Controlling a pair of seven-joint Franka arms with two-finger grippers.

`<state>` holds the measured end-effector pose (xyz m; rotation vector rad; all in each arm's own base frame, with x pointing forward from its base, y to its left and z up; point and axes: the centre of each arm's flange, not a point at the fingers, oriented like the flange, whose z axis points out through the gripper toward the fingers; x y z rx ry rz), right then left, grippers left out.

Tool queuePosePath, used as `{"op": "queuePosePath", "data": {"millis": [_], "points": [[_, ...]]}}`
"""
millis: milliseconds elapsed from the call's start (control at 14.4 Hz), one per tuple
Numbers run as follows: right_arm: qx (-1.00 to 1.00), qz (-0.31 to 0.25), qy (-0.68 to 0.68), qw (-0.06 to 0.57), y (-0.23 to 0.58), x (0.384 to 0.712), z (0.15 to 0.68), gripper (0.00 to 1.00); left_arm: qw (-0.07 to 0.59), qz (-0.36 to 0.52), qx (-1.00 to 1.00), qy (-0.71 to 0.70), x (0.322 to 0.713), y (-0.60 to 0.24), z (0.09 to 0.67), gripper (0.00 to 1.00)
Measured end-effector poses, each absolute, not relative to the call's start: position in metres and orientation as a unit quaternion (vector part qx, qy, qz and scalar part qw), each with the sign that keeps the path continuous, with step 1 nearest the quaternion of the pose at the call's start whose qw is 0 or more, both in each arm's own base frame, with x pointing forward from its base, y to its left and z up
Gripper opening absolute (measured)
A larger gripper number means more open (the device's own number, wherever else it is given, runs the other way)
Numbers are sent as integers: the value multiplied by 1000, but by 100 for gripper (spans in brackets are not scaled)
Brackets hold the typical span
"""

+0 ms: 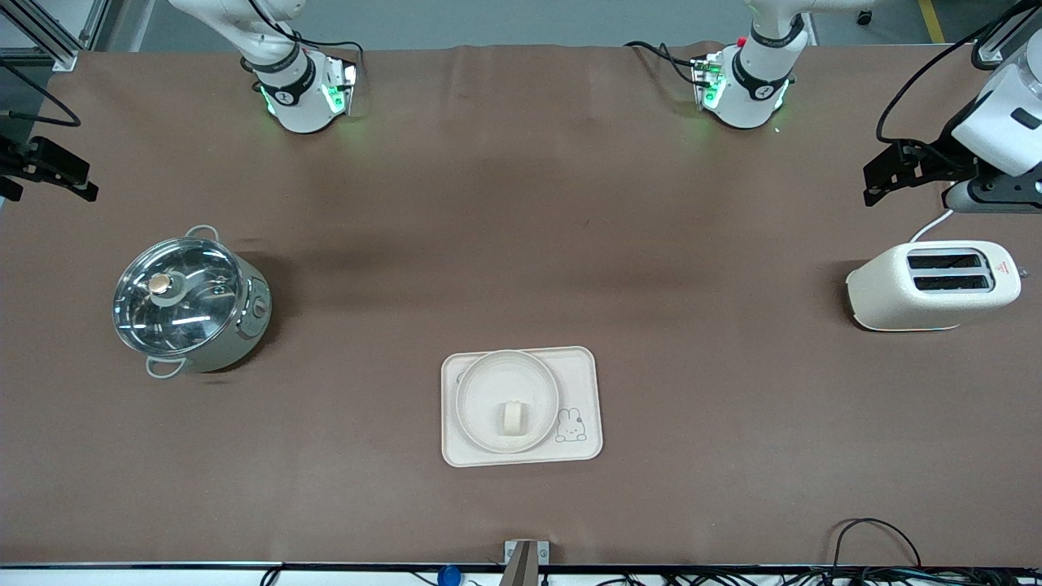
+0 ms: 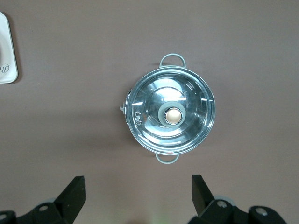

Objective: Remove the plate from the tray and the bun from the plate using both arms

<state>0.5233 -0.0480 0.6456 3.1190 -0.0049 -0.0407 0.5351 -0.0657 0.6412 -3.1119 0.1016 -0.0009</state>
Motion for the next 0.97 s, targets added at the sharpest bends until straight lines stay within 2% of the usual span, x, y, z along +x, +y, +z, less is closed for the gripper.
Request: {"op": "queuePosePath", "data": {"millis": [971], "points": [[1000,4,-4,13,-50,524,660,100,14,4,-999,31,540,-64,635,100]]}}
